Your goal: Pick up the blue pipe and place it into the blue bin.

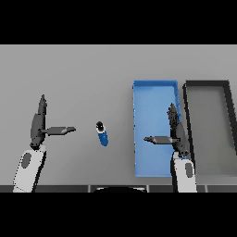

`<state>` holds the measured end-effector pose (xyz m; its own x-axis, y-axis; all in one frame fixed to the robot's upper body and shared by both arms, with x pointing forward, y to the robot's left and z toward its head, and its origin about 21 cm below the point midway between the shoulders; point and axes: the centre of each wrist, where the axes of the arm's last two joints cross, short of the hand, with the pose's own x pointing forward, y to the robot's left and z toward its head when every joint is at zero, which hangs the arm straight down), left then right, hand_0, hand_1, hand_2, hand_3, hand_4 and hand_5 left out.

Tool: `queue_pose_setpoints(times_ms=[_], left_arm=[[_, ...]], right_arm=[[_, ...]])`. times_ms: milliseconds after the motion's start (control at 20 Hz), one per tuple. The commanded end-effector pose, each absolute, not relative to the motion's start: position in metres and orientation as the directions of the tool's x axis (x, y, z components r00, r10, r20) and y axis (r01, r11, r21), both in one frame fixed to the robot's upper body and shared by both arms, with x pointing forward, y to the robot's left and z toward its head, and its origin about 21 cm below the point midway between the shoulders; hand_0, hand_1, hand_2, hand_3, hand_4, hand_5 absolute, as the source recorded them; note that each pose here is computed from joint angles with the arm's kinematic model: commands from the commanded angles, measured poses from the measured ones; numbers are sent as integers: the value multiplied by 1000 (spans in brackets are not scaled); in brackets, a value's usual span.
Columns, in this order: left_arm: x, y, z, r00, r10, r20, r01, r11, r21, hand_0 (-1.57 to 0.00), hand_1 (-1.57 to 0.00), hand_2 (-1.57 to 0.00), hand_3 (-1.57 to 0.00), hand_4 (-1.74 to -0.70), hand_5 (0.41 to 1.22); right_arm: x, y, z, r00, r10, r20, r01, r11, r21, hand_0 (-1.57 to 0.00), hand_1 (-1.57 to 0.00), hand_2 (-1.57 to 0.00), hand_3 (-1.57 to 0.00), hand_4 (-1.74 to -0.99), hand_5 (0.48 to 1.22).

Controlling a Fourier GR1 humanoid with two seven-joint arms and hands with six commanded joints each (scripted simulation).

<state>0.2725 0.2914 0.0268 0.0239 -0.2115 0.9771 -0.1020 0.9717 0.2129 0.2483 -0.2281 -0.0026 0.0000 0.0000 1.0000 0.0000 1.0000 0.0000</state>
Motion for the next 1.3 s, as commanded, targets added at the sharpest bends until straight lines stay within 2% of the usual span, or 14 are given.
queue_pose_setpoints(times_ms=[0,250,300,350,500,700,900,1250], left_arm=[[273,291,27,21,-211,977,-103,972,212,1,1,1,1,-1186,605],[281,291,28,22,-211,977,-102,972,212,1,1,1,1,-1186,605],[275,303,26,6,-246,969,37,969,245,1,1,1,1,-1186,605],[271,316,26,-3,-271,963,108,957,269,1,1,1,1,-1188,606],[270,329,26,-6,-292,956,205,936,287,1,1,1,1,-1188,603],[268,332,32,-62,-321,945,296,898,325,1,1,1,1,-1162,605],[252,316,29,-25,-324,946,489,821,294,1,1,1,1,-1187,573],[244,266,25,-26,-341,940,640,717,278,1,1,1,1,-1205,502]], right_arm=[[249,-228,-2,2,0,1000,1,1000,0,1,1,1,1,-1254,598],[258,-228,-2,8,1,1000,-1,1000,-1,1,1,1,1,-1254,598],[249,-239,0,-26,116,993,-44,992,-117,1,1,1,1,-1254,598],[240,-243,0,-55,181,982,-77,980,-185,1,1,1,1,-1255,597],[230,-246,1,-60,273,960,-107,955,-278,1,1,1,1,-1244,596],[229,-244,8,-54,286,957,-125,949,-291,1,1,1,1,-1226,593],[229,-243,4,-78,277,958,-144,947,-286,1,1,1,1,-1232,604],[235,-243,9,-92,261,961,-158,949,-273,1,1,1,1,-1283,642]])
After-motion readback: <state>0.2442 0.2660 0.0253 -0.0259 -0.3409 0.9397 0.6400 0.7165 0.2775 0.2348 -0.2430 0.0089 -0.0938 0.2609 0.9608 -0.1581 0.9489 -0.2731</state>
